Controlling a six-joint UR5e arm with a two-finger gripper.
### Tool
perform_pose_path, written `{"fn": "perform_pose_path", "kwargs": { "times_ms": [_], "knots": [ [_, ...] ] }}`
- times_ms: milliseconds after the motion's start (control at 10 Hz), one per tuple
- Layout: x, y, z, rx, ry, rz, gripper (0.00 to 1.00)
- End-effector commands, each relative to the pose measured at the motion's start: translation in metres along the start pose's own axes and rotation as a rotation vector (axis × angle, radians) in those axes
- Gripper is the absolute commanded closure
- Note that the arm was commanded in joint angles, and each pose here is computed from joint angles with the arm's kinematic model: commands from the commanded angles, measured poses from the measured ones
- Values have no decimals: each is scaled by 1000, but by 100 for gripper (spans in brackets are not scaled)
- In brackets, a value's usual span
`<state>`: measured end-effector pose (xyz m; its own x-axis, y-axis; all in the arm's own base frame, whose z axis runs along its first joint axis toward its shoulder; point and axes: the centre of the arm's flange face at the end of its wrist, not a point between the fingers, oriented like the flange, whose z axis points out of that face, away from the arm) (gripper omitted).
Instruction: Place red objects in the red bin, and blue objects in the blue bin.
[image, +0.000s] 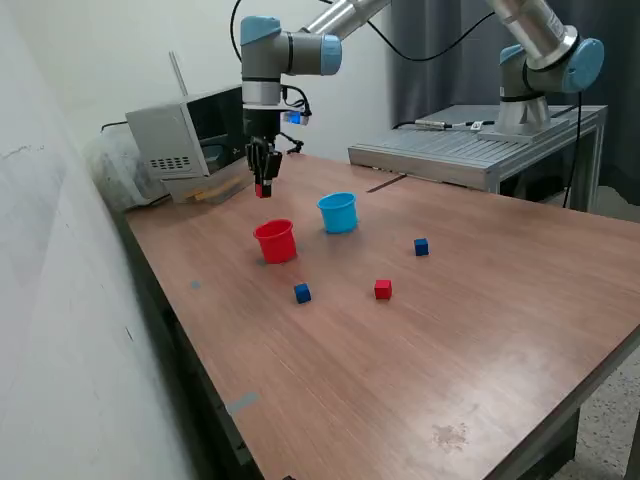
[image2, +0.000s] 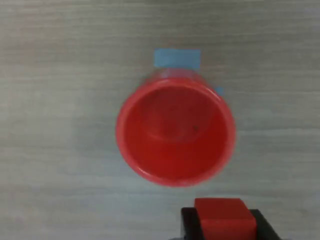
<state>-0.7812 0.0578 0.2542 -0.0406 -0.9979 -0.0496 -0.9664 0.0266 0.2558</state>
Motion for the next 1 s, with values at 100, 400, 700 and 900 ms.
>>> {"fn": "perform_pose_path", "kwargs": {
  "times_ms": [100, 400, 700, 900],
  "knots": [
    [-15, -6, 48, 25, -4, 46, 100],
    [-20, -7, 61, 24, -27, 53, 100],
    [-41, -12, 65, 39, -37, 78, 0],
    [-40, -13, 61, 66, -32, 71, 0]
  ]
}}
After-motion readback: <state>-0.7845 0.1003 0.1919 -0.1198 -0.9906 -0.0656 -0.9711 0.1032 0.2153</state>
